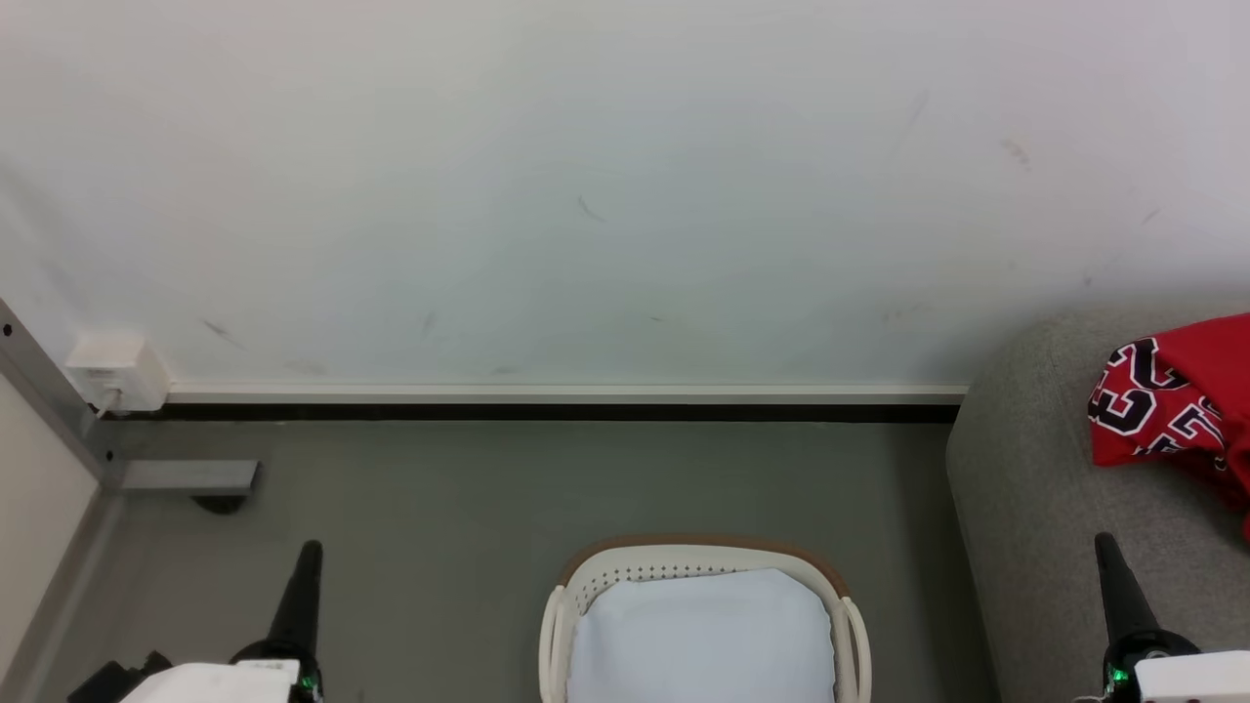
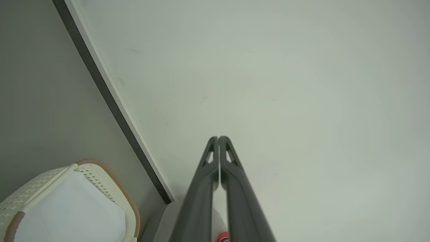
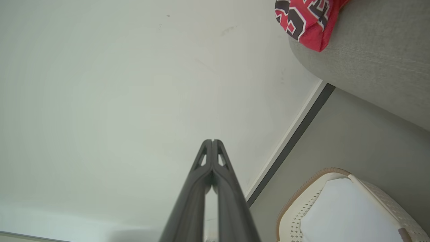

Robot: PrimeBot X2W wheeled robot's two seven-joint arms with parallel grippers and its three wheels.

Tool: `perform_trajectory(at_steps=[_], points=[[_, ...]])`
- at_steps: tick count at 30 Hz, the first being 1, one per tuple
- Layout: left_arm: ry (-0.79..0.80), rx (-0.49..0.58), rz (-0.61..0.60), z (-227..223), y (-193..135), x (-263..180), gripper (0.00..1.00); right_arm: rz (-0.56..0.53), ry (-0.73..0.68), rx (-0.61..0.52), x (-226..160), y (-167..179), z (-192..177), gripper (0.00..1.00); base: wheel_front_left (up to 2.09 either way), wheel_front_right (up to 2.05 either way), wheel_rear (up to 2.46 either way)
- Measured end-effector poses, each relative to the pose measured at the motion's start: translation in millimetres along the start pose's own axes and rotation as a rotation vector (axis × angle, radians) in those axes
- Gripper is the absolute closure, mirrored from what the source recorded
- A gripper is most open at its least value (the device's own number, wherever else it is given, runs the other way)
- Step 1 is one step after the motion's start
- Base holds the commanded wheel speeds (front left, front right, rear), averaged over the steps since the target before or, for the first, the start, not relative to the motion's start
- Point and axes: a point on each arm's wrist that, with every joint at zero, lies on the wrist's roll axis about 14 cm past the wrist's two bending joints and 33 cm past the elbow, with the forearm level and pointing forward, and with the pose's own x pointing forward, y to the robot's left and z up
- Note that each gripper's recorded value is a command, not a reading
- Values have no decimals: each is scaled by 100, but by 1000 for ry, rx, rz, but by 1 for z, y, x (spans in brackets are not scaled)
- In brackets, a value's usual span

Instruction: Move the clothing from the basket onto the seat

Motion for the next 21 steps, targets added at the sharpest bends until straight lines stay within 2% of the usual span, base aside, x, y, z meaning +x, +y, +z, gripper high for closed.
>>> perform_trajectory(at_steps=[21], points=[[-1, -159, -28, 5, -6, 3, 100, 21, -2, 147, 6, 6, 3, 100, 0, 0, 0]])
